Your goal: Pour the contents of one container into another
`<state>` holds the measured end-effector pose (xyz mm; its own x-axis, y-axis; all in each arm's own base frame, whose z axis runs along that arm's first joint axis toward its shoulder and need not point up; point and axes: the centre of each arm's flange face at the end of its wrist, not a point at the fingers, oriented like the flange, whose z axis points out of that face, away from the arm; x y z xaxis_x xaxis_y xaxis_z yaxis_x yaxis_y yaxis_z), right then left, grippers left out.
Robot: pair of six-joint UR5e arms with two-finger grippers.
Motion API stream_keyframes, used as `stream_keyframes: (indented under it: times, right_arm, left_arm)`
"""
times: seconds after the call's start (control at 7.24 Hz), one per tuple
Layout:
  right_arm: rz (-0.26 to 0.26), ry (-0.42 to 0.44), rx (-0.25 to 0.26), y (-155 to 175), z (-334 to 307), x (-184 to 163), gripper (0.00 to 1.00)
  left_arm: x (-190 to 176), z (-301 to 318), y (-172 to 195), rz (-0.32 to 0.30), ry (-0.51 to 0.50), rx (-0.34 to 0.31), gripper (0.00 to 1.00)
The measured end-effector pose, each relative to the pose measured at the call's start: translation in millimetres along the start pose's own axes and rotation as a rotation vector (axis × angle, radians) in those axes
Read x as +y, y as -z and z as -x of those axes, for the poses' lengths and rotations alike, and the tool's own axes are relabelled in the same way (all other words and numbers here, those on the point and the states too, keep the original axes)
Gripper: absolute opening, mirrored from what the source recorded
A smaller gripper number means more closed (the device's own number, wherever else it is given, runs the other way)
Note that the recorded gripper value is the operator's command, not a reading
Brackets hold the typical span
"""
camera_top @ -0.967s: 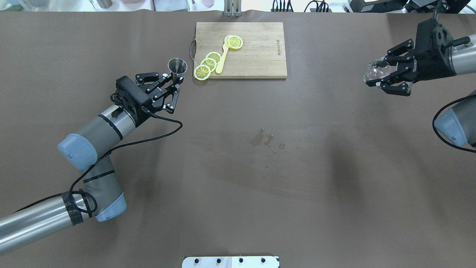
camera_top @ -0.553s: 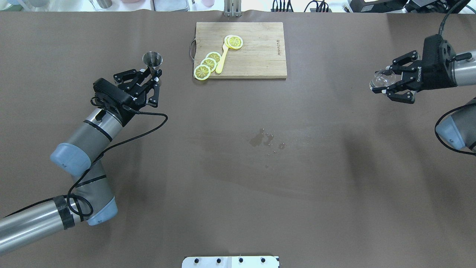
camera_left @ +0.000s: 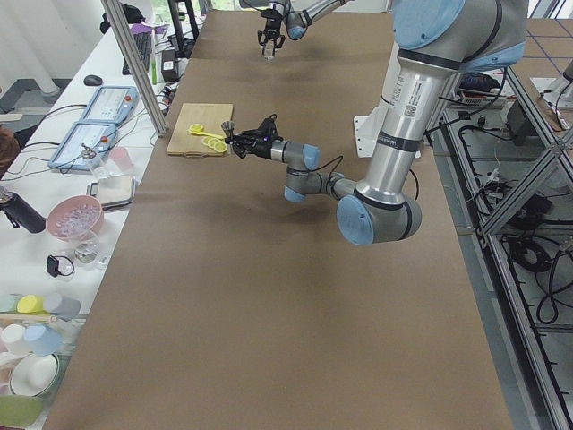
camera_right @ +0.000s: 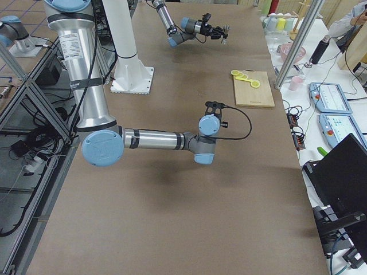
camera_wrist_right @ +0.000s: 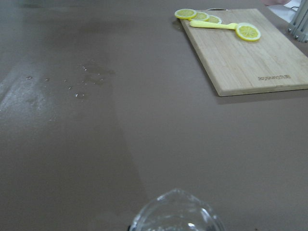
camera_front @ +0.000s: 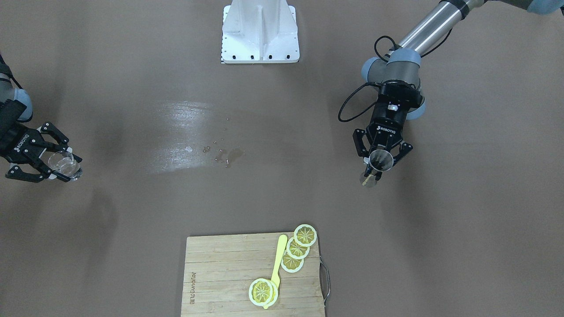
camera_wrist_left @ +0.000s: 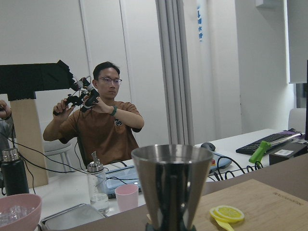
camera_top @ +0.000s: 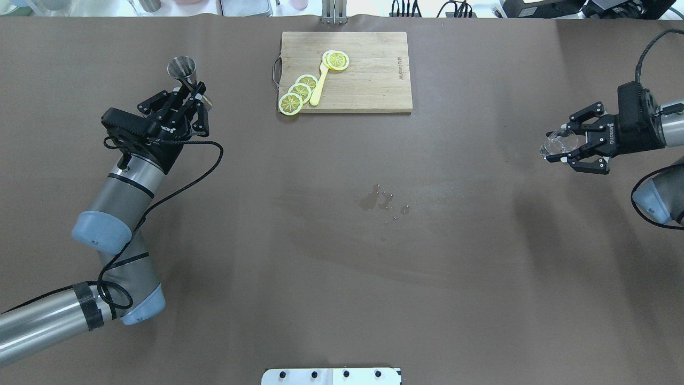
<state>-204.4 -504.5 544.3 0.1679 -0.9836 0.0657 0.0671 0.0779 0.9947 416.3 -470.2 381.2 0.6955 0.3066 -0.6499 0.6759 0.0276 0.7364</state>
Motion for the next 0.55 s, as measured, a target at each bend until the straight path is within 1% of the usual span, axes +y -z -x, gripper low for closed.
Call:
stream_keyframes:
  times: [0.28,0.55]
  right_arm:
    - [-0.006,0.013,-0.036,-4,7,20,0.0]
    - [-0.004,0.016,-0.036,-10,8,27,0.0]
  left_arm:
    - [-5,0,-5,-0.007,-0.008,-0.025,0.0]
    - [-16,0,-13,-0.017,-0.011,-0.032,0.0]
